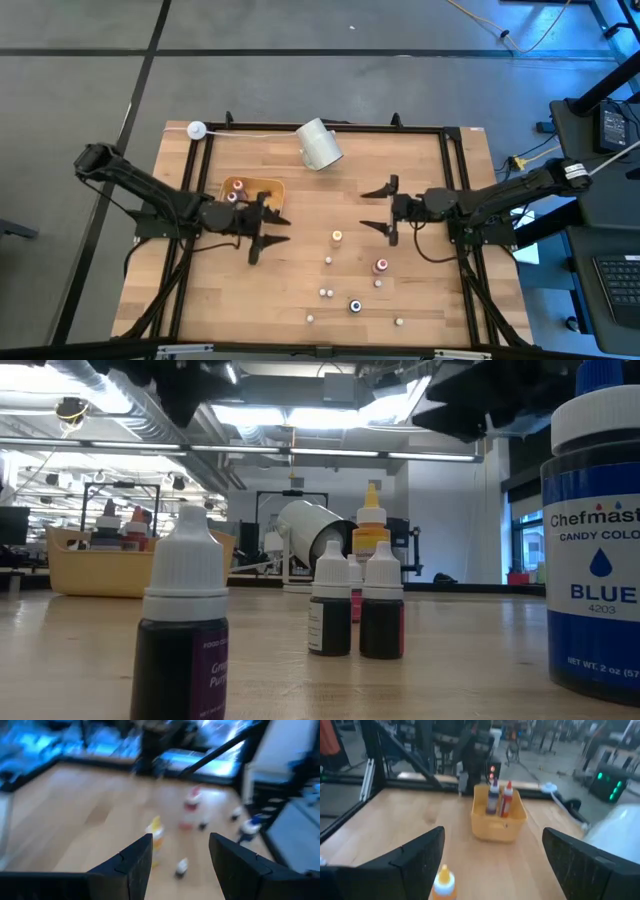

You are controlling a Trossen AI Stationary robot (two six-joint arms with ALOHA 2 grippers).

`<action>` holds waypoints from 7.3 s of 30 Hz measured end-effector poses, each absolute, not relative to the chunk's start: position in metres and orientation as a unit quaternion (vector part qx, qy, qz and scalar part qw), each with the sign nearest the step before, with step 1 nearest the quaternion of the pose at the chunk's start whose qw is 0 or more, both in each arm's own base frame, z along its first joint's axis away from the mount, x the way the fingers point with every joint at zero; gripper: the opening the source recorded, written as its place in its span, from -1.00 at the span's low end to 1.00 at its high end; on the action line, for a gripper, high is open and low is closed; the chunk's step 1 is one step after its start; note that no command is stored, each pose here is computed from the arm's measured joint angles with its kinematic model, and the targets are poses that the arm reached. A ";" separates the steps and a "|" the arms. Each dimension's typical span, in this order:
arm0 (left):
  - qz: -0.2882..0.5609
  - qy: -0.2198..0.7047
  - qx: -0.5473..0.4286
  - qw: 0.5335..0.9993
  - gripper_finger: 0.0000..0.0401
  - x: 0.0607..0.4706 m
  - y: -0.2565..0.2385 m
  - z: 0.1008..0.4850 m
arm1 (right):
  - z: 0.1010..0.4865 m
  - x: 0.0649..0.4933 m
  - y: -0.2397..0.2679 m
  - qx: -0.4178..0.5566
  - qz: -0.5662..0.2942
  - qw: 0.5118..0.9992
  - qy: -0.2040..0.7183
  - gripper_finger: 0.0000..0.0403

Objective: Pick & Place food coloring
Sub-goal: Put the large yellow food coloring bottle into the bin

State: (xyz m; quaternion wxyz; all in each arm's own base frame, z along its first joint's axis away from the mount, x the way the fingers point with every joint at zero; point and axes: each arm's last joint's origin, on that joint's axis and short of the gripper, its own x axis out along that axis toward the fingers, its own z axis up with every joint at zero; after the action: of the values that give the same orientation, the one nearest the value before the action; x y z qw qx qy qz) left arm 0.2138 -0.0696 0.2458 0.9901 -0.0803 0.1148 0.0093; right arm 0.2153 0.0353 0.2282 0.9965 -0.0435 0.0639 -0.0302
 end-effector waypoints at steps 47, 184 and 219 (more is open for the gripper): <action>-0.010 0.089 -0.015 0.996 -0.05 0.207 -0.084 0.240 | 0.180 0.319 0.053 -0.027 0.033 0.929 0.367 -0.05; -0.008 0.434 -0.072 0.898 -0.05 0.261 -0.099 0.233 | 0.203 0.270 0.019 -0.037 -0.063 0.975 0.208 0.46; -0.054 0.502 -0.081 0.859 -0.04 0.270 -0.105 0.205 | 0.203 0.270 0.019 -0.039 -0.063 0.975 0.209 0.46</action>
State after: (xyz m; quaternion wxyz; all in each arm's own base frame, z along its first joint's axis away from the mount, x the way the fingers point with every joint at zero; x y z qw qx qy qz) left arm 0.2701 -0.1049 0.2051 0.8593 -0.0806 0.5023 -0.0537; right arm 0.2697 0.0190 0.2027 0.9751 -0.0393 0.2088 -0.0627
